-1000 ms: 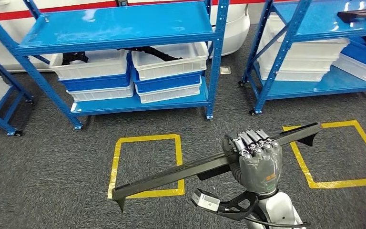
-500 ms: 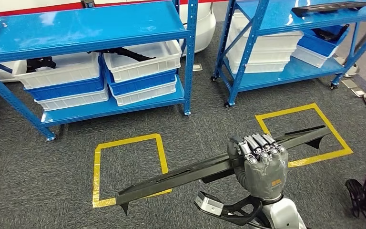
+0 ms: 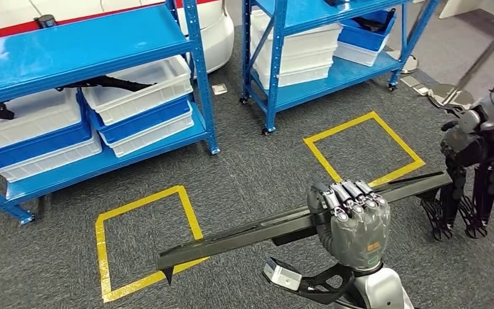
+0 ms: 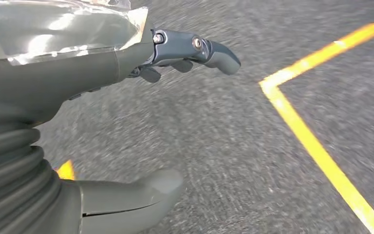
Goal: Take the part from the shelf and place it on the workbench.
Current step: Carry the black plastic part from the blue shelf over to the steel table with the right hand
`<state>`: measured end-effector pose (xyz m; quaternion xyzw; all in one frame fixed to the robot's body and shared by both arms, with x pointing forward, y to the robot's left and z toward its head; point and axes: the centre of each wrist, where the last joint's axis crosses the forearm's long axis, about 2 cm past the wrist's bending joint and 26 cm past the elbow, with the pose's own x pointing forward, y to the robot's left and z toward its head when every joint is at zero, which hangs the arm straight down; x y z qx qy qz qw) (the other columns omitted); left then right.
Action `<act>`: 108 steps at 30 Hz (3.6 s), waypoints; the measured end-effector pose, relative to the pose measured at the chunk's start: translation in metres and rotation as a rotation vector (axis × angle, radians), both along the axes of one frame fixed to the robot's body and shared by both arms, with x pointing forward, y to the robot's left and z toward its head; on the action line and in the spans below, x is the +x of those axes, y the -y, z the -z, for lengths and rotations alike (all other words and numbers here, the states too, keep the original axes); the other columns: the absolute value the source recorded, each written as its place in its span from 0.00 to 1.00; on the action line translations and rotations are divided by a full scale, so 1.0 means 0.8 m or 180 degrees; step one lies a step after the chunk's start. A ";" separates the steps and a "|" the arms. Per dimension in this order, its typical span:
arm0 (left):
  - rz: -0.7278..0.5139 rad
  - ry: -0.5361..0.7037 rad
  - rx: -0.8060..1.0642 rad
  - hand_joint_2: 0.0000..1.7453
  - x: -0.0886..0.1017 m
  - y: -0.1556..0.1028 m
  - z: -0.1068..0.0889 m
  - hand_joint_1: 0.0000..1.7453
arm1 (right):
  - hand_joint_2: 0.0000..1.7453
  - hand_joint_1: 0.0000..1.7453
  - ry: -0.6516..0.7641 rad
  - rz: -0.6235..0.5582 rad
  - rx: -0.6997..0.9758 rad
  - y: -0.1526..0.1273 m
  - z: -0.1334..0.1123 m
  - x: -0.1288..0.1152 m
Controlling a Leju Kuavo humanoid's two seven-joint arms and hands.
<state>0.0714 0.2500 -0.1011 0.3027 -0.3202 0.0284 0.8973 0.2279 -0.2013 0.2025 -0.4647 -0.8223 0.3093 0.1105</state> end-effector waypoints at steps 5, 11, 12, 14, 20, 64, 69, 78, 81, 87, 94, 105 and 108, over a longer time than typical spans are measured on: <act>0.0143 0.0130 0.0115 1.00 -0.001 0.000 0.000 0.00 | 1.00 1.00 -0.0023 0.0021 0.0001 0.001 0.004 -0.003; 0.0221 0.0155 0.0087 1.00 0.000 0.001 0.000 0.00 | 1.00 1.00 -0.0013 0.0022 -0.0001 0.002 0.004 -0.003; 0.0226 0.0165 0.0085 1.00 0.000 0.001 0.000 0.00 | 1.00 1.00 -0.0005 0.0016 -0.0003 0.002 0.004 -0.002; 0.0220 0.0176 0.0088 1.00 -0.001 0.000 0.000 0.00 | 1.00 1.00 0.0004 0.0005 -0.0004 0.002 0.003 0.000; 0.0200 0.0156 0.0129 1.00 -0.004 0.000 0.000 0.00 | 1.00 1.00 -0.0014 -0.0014 -0.0016 0.001 0.005 0.003; 0.0249 0.0143 0.0086 1.00 -0.007 -0.003 0.001 0.00 | 1.00 1.00 0.0014 0.0044 -0.0178 -0.002 0.010 0.010; 0.0256 0.0136 0.0091 1.00 -0.007 -0.004 0.001 0.00 | 1.00 1.00 0.0023 0.0063 -0.0166 -0.007 0.009 0.008; 0.0266 0.0135 0.0090 1.00 -0.007 -0.004 0.001 0.00 | 1.00 1.00 0.0024 0.0065 -0.0152 -0.009 0.009 0.007; 0.0276 0.0136 0.0089 1.00 -0.006 -0.004 0.001 0.00 | 1.00 1.00 0.0037 0.0073 -0.0169 -0.009 0.008 0.007; 0.0295 0.0128 0.0082 1.00 -0.006 -0.003 0.001 0.00 | 1.00 1.00 0.0057 0.0096 -0.0190 -0.010 0.008 0.002; 0.0313 0.0115 0.0076 1.00 -0.006 -0.002 0.001 0.00 | 1.00 1.00 0.0066 0.0115 -0.0182 -0.012 0.008 -0.003; 0.0334 0.0120 0.0079 1.00 -0.005 -0.002 0.001 0.00 | 1.00 1.00 0.0076 0.0116 -0.0184 -0.012 0.007 -0.004; 0.0339 0.0123 0.0081 1.00 -0.005 -0.002 0.001 0.00 | 1.00 1.00 0.0068 0.0115 -0.0180 -0.013 0.006 -0.004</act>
